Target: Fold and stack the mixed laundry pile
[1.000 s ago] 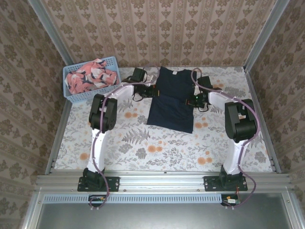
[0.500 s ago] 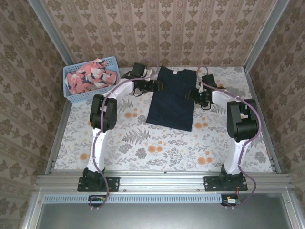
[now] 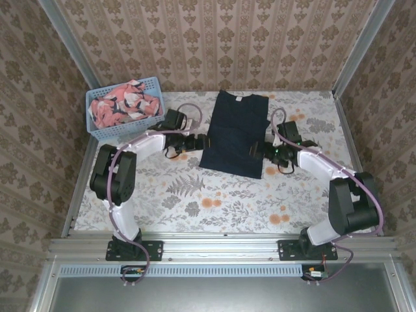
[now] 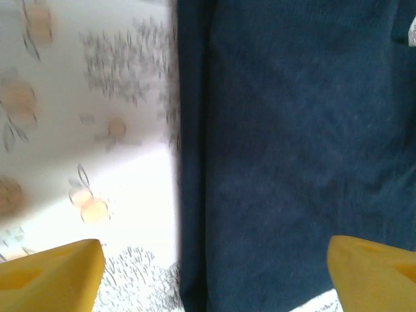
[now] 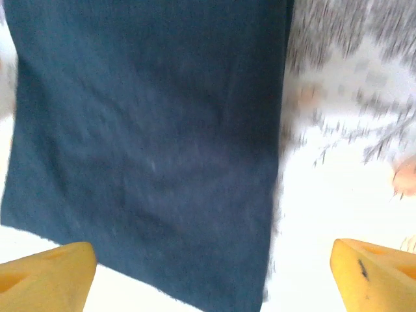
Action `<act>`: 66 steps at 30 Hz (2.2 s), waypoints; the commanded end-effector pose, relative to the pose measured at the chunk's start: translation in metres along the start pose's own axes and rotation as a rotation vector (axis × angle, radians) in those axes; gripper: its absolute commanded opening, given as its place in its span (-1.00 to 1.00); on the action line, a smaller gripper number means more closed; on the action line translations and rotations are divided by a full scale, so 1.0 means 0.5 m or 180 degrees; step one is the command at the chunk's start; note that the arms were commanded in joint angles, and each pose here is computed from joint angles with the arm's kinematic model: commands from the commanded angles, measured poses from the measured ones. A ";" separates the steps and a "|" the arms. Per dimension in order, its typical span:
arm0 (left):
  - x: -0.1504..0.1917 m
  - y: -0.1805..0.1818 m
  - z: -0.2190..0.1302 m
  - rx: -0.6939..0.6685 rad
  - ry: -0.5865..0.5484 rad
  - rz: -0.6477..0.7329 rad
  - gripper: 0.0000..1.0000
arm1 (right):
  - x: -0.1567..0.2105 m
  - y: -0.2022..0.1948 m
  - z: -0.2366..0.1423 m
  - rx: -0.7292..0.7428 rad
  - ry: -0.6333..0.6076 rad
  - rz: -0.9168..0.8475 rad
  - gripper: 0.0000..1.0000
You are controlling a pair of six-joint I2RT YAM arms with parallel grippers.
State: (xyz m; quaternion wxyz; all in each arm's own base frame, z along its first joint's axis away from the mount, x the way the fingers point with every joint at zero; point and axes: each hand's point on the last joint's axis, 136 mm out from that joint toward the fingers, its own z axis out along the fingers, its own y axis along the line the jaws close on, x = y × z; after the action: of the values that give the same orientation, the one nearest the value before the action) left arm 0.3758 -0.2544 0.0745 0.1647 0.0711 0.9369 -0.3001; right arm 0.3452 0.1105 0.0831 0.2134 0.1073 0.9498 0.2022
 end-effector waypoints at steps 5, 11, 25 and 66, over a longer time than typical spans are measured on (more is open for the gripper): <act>0.045 -0.035 0.032 0.0275 0.0049 -0.0072 0.54 | 0.096 0.007 0.027 -0.0090 0.0280 0.0252 0.50; 0.043 -0.029 0.056 0.0289 0.0076 -0.0165 0.17 | 0.096 0.001 0.053 -0.0098 0.0253 0.0425 0.34; 0.147 -0.028 0.061 0.0255 0.0350 -0.0331 -1.00 | 0.108 -0.023 0.060 -0.0044 0.0303 0.0538 -0.75; 0.406 -0.080 -0.043 0.0047 0.0541 -0.1013 0.36 | 0.292 -0.029 -0.031 -0.0150 0.0690 0.1223 -0.18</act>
State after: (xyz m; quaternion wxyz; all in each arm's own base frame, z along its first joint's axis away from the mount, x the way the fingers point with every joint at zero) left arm 0.1699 -0.2606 0.0385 0.0383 -0.0318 0.9520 -0.3020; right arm 0.2020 0.1326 0.0340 0.0672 0.2293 0.9342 0.2649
